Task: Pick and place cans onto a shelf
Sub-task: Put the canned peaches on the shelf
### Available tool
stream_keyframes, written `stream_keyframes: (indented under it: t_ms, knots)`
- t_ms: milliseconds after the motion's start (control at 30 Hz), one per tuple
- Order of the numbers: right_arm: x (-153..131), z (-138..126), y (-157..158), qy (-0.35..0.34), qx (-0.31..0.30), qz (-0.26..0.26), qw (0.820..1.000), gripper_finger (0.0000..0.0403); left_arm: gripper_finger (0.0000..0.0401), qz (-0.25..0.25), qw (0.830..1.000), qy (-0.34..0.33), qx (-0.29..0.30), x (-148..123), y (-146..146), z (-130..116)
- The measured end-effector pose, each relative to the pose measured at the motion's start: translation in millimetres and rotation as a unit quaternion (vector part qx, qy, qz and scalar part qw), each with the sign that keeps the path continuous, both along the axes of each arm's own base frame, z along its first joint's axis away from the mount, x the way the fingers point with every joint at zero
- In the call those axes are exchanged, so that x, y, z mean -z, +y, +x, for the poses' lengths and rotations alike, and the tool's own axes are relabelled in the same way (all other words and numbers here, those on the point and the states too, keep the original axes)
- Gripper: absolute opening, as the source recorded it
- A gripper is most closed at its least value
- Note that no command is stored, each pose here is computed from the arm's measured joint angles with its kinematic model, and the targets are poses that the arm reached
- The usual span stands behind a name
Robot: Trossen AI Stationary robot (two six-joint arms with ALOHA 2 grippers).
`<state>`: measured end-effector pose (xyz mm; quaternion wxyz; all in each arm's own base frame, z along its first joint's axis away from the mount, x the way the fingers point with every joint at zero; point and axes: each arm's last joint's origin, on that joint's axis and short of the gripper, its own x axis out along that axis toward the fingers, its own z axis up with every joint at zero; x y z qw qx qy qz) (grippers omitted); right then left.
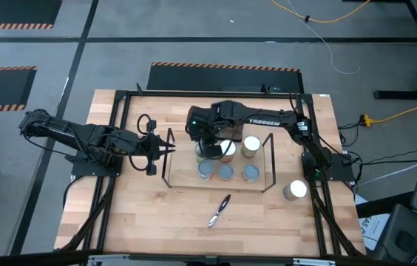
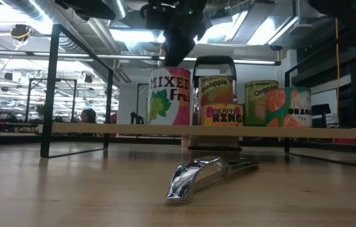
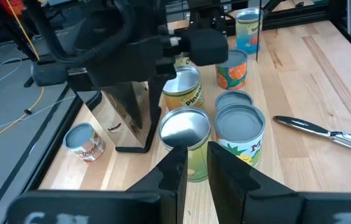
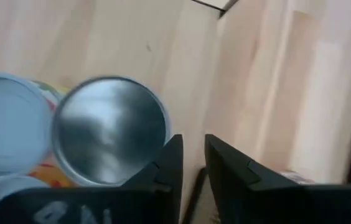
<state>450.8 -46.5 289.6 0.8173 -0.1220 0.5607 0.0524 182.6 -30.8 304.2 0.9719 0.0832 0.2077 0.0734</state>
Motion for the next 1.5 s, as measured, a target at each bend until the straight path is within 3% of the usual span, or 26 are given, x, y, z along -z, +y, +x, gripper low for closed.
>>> stream_keyframes:
  t_ms: [133, 1033, 1333, 1500]
  knots:
    - [0.0, -0.1, -1.3, -0.003, 0.008, 0.033, 0.999, 0.0071, 0.0055, 0.0, 1.0, 0.0, 0.0, 0.0, 0.0, 0.0]
    - [16.4, 7.1, -2.5, 0.012, 0.004, 0.048, 0.999, 0.0071, 0.0055, 0.001, 1.0, 0.003, 0.0, 0.7, 0.0, -0.3]
    - [16.8, 5.9, -2.4, 0.018, 0.007, 0.049, 0.999, 0.0011, 0.0055, 0.001, 1.0, 0.005, 0.0, 0.9, 0.1, -0.4]
    - [16.8, 5.6, -2.9, 0.019, 0.03, 0.055, 0.998, 0.0005, 0.0055, 0.001, 1.0, 0.004, 0.0, 0.9, 0.1, -0.3]
